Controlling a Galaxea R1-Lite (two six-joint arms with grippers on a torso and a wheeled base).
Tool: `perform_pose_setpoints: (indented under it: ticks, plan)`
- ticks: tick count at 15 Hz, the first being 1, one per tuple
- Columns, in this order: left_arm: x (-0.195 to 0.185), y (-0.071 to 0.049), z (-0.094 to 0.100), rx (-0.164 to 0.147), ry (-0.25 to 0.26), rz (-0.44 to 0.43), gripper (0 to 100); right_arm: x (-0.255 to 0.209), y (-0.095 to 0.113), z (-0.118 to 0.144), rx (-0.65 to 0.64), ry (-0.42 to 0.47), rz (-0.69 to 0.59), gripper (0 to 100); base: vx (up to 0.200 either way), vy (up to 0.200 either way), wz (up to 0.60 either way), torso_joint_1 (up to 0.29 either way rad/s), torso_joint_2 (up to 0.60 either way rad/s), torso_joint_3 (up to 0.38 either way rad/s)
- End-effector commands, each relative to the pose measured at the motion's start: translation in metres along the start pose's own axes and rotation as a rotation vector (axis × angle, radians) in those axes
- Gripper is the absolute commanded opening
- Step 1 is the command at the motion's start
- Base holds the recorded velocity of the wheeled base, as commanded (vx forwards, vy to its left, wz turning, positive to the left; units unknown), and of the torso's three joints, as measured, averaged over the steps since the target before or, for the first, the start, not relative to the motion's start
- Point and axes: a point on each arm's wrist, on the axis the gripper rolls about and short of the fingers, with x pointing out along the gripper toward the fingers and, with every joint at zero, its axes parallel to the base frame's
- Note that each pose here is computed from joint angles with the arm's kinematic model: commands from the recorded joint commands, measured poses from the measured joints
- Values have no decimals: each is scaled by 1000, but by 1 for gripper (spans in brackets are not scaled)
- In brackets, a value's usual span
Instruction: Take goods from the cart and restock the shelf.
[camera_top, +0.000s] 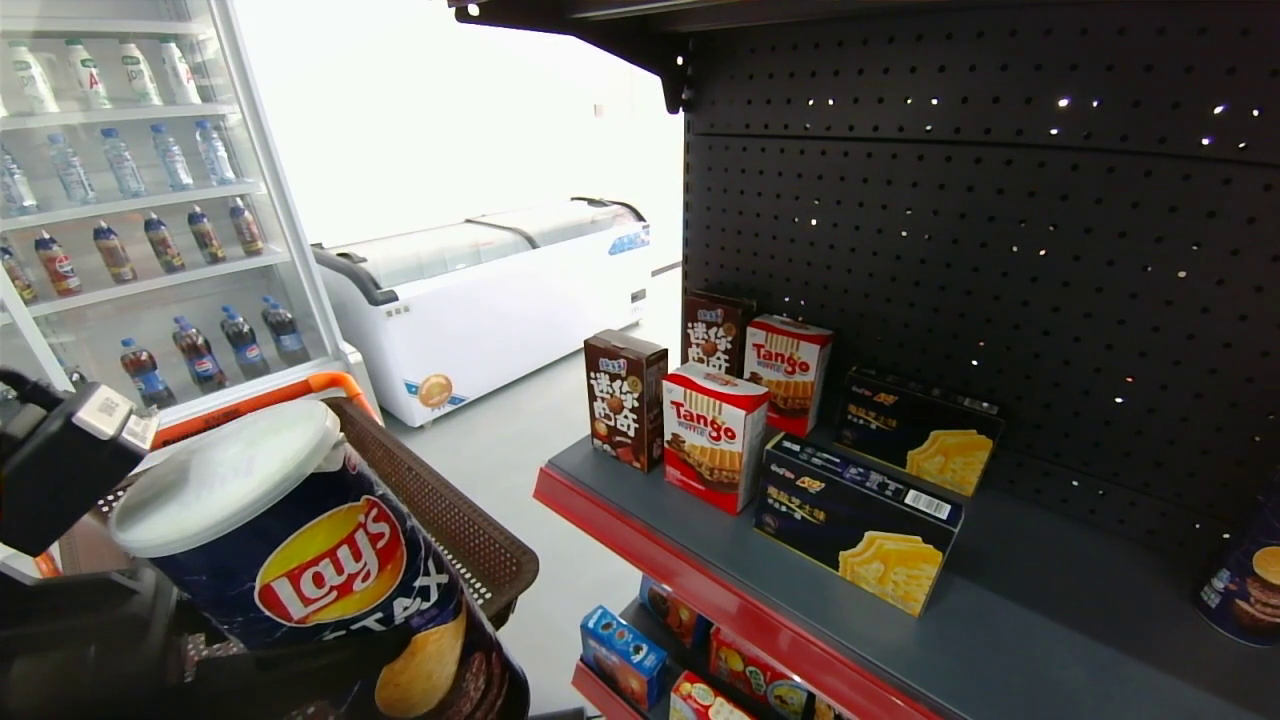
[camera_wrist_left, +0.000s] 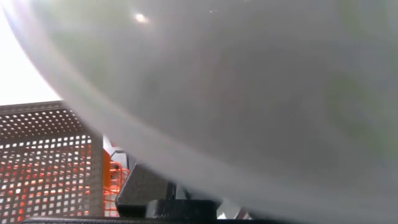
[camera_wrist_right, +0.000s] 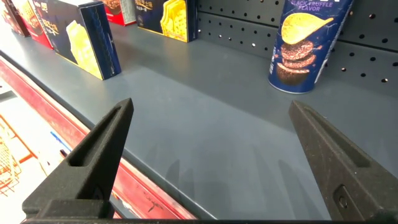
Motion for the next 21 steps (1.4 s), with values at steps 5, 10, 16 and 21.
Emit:
perform_pose_setpoints:
  ticks: [5,10,16,21]
  plan:
    - [1,-5,-4,2,21,-30,0,0,0,0,0,2,0,100,0,0,0,0,0,0]
    - [2,-7,-7,4,33,-48,0,0,0,0,0,2,0,100,0,0,0,0,0,0]
    - [0,-9,-9,8,29,-52,0,0,0,0,0,2,0,100,0,0,-500,0,0,5]
    - [1,-12,-10,17,35,-76,0,0,0,0,0,2,0,100,0,0,-600,3,1,0]
